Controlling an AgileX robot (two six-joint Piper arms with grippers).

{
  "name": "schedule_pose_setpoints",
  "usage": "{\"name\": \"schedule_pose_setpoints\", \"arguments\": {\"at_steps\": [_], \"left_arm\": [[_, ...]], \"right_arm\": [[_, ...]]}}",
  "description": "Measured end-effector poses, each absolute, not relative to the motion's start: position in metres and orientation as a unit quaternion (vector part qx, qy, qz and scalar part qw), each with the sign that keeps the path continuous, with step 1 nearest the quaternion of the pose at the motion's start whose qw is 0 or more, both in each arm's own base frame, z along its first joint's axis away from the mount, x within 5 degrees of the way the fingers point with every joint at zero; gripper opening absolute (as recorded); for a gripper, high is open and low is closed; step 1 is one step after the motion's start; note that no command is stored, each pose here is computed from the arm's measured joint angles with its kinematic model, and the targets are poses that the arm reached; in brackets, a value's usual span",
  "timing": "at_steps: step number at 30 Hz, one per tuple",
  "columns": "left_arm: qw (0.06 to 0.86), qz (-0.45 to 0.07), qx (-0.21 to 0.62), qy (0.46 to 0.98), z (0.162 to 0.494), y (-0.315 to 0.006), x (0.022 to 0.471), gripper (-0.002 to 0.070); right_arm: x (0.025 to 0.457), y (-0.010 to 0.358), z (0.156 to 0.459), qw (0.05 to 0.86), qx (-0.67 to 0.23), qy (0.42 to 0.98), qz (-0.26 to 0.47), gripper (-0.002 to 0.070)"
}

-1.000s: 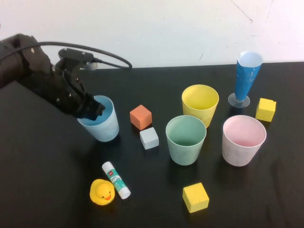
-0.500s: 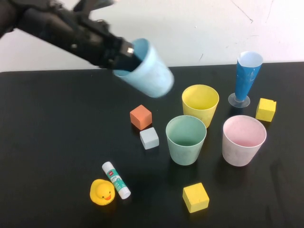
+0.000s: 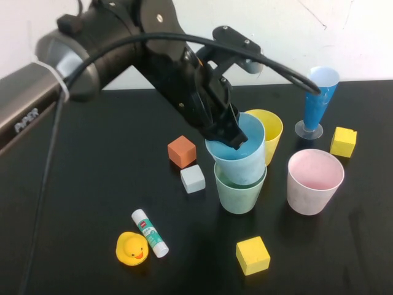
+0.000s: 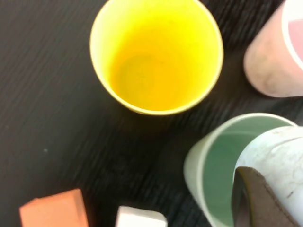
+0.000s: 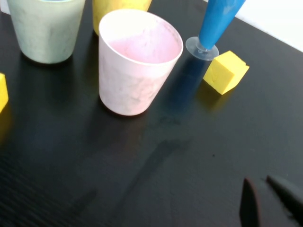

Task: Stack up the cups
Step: Place the blue cup on the green cup

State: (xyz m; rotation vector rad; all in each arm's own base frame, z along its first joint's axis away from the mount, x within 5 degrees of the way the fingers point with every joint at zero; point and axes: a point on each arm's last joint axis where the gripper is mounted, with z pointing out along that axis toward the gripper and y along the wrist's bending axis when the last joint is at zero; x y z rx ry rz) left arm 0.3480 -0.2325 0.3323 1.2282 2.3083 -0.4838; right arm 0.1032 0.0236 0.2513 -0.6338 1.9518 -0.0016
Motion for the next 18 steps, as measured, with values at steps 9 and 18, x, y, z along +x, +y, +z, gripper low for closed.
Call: {"name": "schedule_pose_setpoints", "arguments": {"at_steps": [9,18], "left_arm": [[0.245,-0.156,0.449,0.845,0.322,-0.235,0.356,0.0045],[0.270,-0.162,0.419,0.851,0.325,-0.237,0.360,0.0270]], "right_arm": [[0.103,0.024,0.251,0.518,-0.264,0.813,-0.001,0.0010],[0.102,0.026,0.251,0.512,-0.269,0.816,0.016,0.0010]]}}
